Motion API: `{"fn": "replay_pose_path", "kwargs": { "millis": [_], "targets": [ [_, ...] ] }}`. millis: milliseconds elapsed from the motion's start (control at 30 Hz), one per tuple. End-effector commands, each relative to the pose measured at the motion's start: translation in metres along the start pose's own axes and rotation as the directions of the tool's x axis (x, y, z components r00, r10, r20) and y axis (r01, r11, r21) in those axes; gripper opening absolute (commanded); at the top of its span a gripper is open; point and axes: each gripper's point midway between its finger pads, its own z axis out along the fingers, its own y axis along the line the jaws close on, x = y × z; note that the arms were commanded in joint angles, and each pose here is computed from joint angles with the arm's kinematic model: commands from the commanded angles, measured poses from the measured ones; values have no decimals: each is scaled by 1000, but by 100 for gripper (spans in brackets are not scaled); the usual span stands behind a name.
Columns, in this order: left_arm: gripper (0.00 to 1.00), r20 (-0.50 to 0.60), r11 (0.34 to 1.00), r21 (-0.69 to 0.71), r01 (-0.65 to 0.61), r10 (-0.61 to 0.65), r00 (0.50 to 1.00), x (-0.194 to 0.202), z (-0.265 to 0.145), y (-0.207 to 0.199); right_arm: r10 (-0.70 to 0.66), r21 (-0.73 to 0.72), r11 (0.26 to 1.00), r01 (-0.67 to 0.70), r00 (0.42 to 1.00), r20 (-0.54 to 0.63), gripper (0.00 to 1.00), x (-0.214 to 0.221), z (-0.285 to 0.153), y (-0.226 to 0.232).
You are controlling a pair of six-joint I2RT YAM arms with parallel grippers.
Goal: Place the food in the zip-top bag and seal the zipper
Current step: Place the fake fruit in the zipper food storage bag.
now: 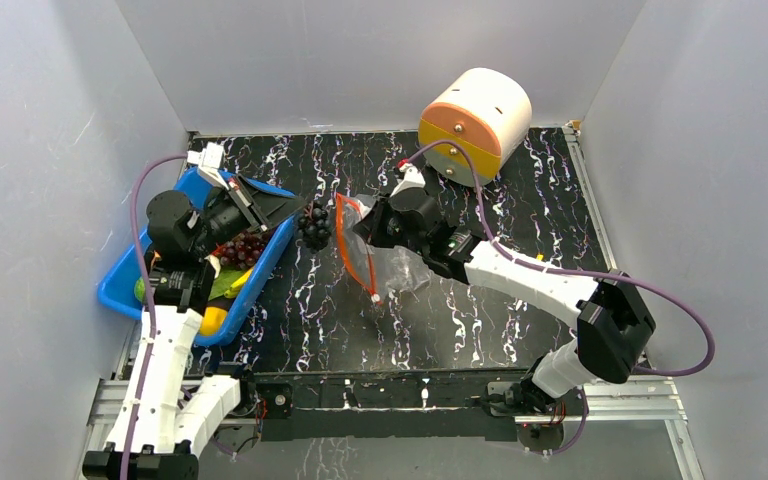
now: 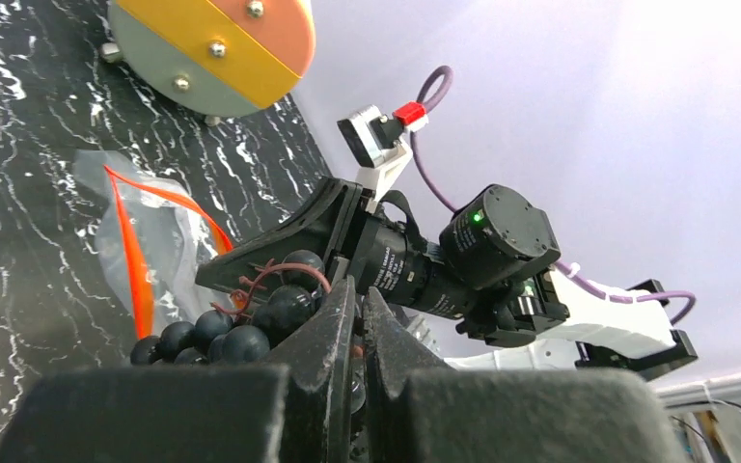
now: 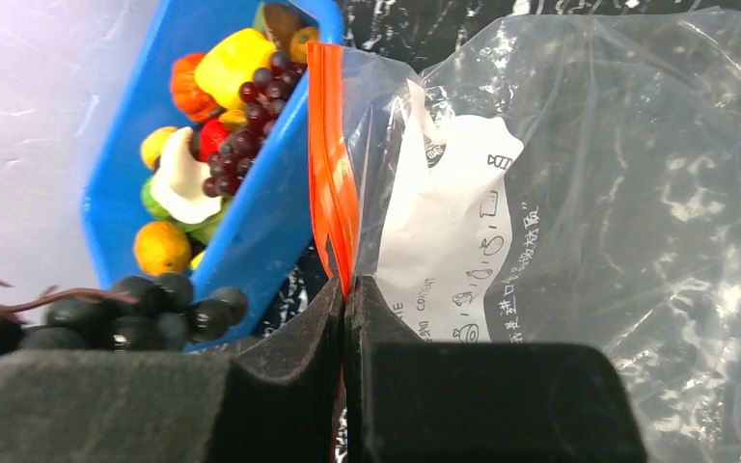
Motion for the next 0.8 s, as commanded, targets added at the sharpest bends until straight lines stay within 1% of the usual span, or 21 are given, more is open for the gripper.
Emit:
{"fn": "replay_pose_path", "kwargs": {
  "millis": [0,133,233,367,400,467,567,667,767],
  "targets": [
    [0,27,989,145,39,-43,999,-2,-1,-22,92,-151,985,-81,993,68,0,-28,-8,39],
    [0,45,978,188,86,-96,994,-2,3,-18,90,-198,977,-80,995,46,0,-30,-10,51],
    [0,50,974,193,120,-132,990,-2,5,-14,118,-212,971,-110,993,27,0,-31,-10,56],
    [0,70,960,238,150,-171,983,-6,3,-22,144,-228,964,-136,989,17,0,-31,-10,60],
    [0,65,954,242,174,-195,979,-8,2,-25,156,-235,960,-150,988,9,0,-31,-11,61],
    [0,71,942,283,182,-210,975,-12,-3,-39,196,-278,940,-196,980,-31,0,-31,-16,70],
    [0,115,926,335,173,-223,968,-23,-10,-55,248,-341,905,-253,967,-59,0,-34,-27,85],
    [0,118,915,354,194,-249,961,-26,-10,-57,302,-380,873,-305,951,-69,0,-39,-37,93],
    [0,122,890,386,242,-310,943,-26,-11,-53,332,-414,850,-325,942,-57,0,-48,-46,101]
  ]
}}
